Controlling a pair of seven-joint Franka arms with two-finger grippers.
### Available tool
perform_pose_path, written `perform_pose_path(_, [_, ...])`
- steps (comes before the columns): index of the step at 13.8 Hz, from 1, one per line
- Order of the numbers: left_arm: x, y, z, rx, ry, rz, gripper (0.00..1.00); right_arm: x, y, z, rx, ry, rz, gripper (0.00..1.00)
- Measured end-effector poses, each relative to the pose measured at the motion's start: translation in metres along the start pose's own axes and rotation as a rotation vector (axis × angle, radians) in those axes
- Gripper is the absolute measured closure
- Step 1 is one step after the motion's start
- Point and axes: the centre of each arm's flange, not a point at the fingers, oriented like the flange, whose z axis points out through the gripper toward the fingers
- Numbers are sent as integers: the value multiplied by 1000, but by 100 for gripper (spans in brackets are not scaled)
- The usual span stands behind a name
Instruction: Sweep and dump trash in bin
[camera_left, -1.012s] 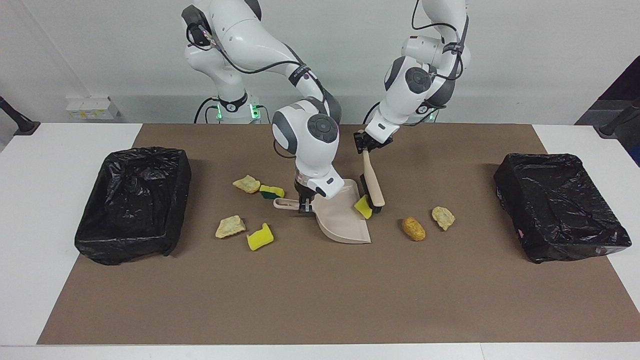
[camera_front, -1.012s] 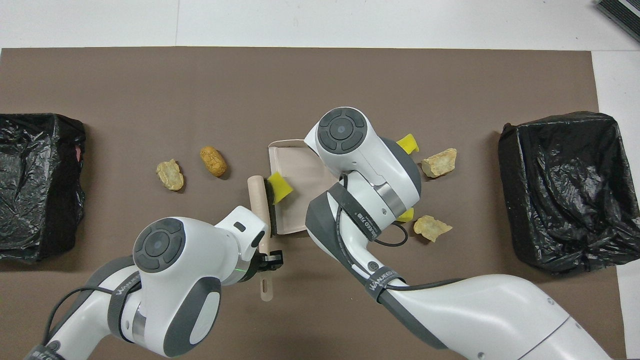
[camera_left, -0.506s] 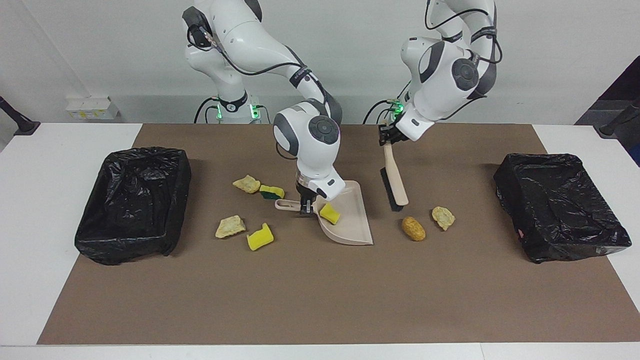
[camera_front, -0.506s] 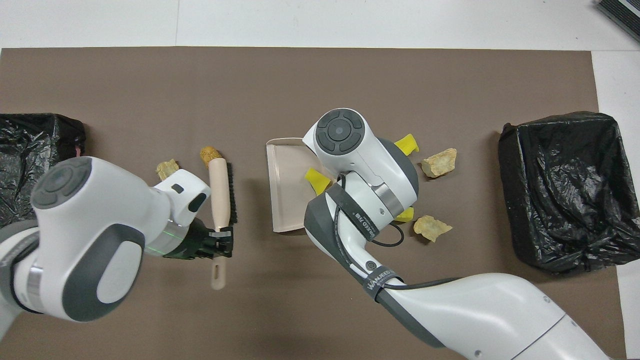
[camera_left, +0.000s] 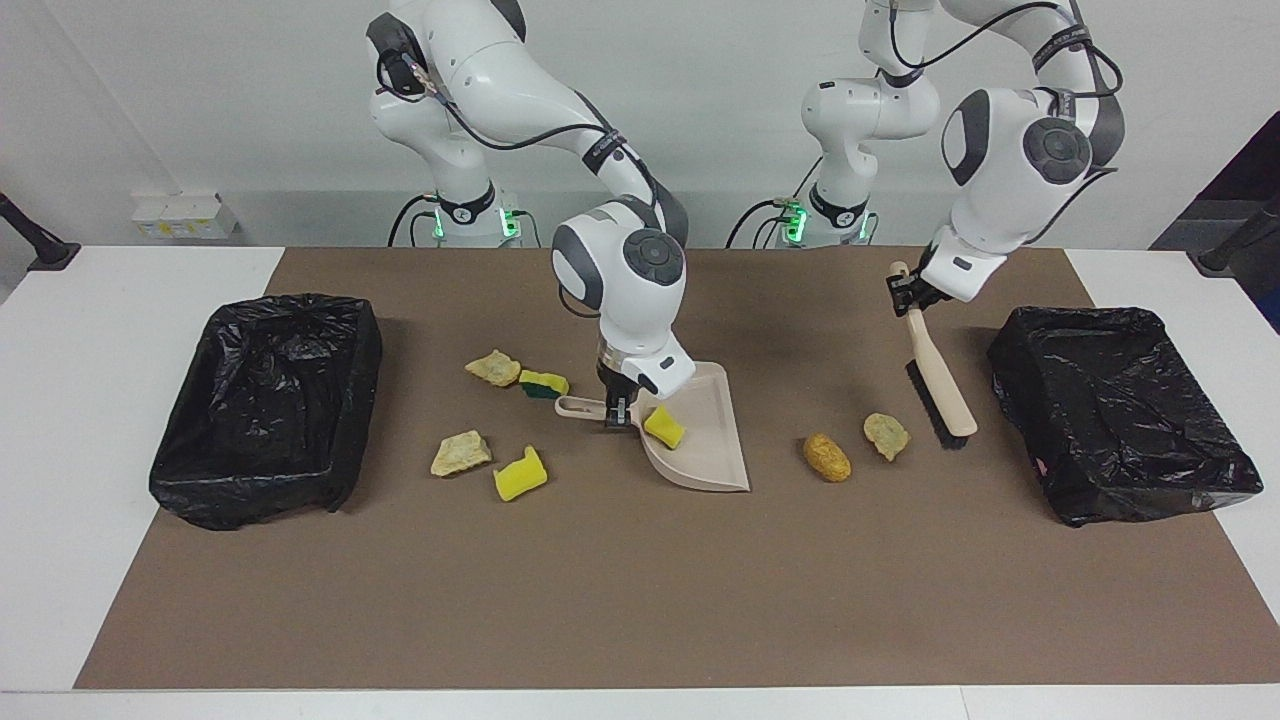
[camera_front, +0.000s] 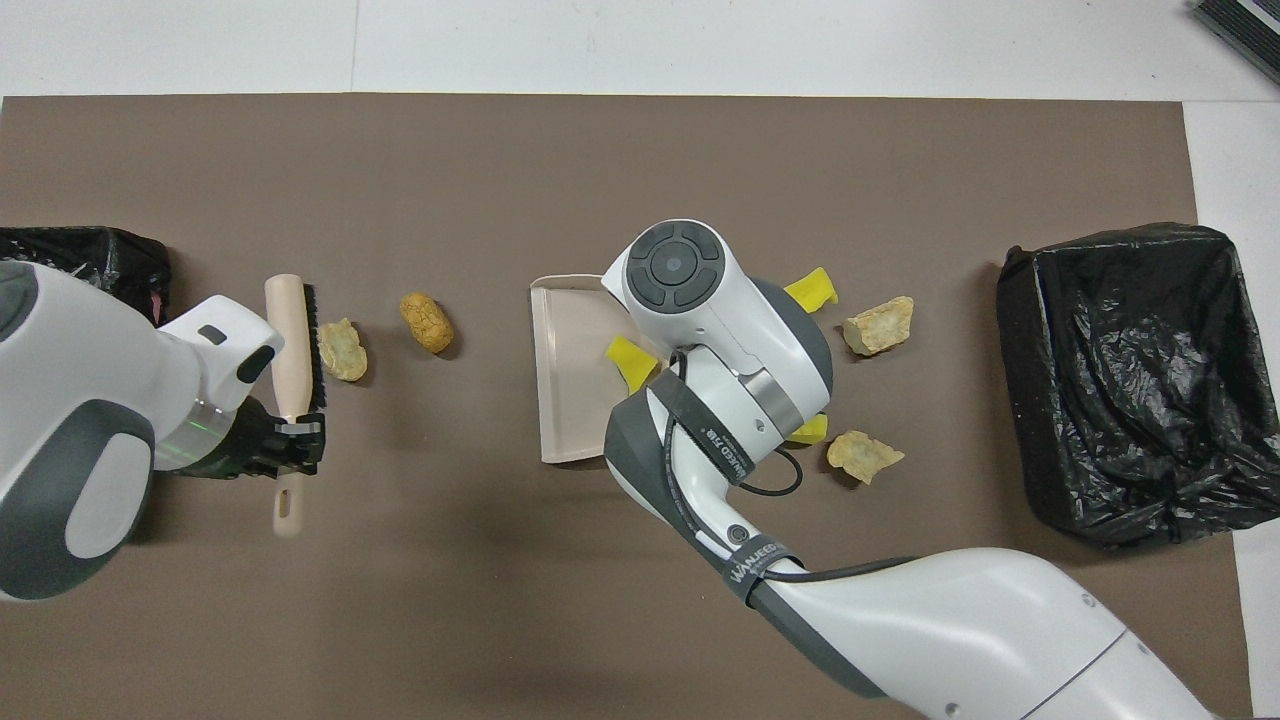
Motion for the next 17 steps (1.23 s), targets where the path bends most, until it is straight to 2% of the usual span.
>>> perform_pose_path(2, [16, -14, 18, -3, -1, 23, 74, 0, 0, 0, -1, 1, 2, 68])
perform_pose_path(6, [32, 13, 73, 2, -43, 77, 74, 8, -1, 0, -18, 15, -2, 68])
perform_pose_path(10, [23, 67, 87, -87, -38, 121, 74, 9, -1, 0, -21, 17, -2, 68])
perform_pose_path(14, [-3, 149, 87, -162, -31, 200, 74, 9, -1, 0, -21, 17, -2, 68])
perform_pose_path(17, [-22, 190, 85, -212, -37, 209, 74, 9, -1, 1, -20, 16, -2, 68])
